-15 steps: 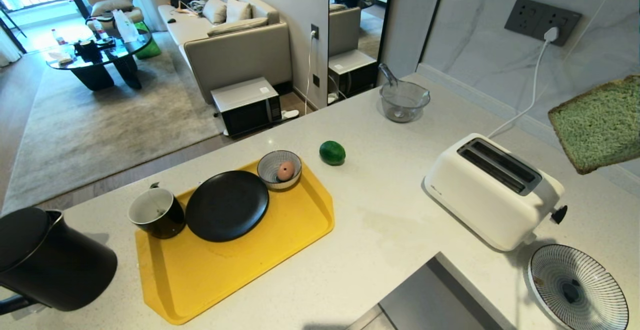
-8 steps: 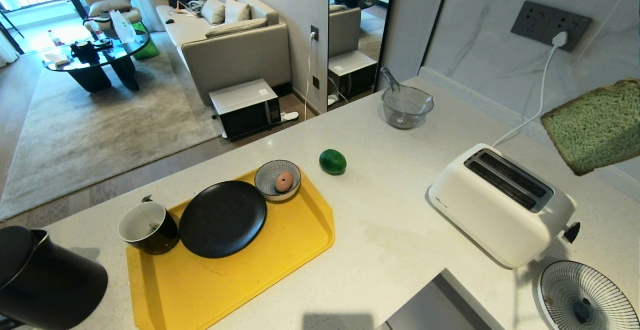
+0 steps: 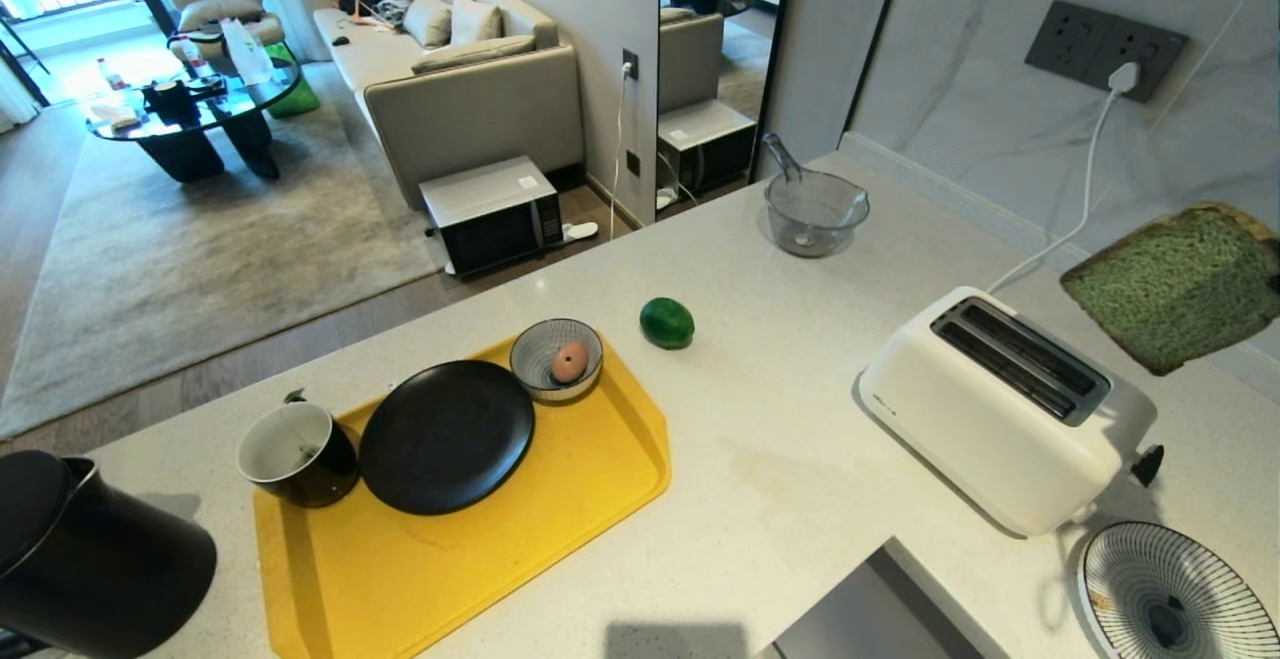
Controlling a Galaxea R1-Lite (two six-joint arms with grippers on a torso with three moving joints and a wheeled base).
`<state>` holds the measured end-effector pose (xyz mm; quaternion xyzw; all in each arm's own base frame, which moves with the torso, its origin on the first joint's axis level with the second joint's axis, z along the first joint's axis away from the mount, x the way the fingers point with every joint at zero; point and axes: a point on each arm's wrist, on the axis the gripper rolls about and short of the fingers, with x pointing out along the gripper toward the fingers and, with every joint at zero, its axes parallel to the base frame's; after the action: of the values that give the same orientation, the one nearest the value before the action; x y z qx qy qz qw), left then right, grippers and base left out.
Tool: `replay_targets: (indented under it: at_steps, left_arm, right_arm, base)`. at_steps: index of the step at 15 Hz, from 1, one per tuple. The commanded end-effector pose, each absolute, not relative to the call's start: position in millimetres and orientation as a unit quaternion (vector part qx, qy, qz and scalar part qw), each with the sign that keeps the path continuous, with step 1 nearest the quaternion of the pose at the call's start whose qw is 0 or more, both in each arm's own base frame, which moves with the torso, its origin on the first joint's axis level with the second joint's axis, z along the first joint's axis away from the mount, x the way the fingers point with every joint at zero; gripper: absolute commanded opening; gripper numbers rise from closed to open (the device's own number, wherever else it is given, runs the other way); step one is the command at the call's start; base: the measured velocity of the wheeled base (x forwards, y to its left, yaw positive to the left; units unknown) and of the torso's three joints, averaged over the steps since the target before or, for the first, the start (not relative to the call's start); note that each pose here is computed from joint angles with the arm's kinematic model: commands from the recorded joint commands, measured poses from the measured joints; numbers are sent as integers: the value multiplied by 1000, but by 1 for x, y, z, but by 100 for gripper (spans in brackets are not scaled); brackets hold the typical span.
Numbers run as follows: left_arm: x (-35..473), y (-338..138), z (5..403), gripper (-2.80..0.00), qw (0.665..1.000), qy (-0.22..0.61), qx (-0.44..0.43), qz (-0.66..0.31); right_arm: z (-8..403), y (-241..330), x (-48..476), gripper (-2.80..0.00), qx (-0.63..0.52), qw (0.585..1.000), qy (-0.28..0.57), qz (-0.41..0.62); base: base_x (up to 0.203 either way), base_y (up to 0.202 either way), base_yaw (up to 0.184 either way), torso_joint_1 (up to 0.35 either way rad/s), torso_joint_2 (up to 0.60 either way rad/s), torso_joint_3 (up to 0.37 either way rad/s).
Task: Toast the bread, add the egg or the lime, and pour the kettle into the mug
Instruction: Put the bread slices in the toaster
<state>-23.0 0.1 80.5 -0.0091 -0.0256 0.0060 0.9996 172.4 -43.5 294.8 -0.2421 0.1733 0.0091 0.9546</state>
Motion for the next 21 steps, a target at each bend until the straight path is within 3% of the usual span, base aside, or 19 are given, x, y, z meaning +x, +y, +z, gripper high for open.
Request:
replay_targets:
  at_steps: [1, 5, 21]
  left_arm:
    - [-22, 0, 76, -280, 1000, -19, -9, 6]
    - [-22, 0, 76, -280, 1000, -19, -9, 7]
    - [-22, 0, 76, -280, 1000, -19, -9, 6]
  right_arm:
    - [282, -52, 201, -280, -228, 952, 198, 48]
    - [270, -58, 231, -280, -233, 945, 206, 107]
    - [258, -83, 265, -280, -271, 929, 225, 113]
  base:
    - [0, 0, 0, 0, 0, 0]
    - [0, 0, 0, 0, 0, 0]
    - [0, 0, 0, 0, 0, 0]
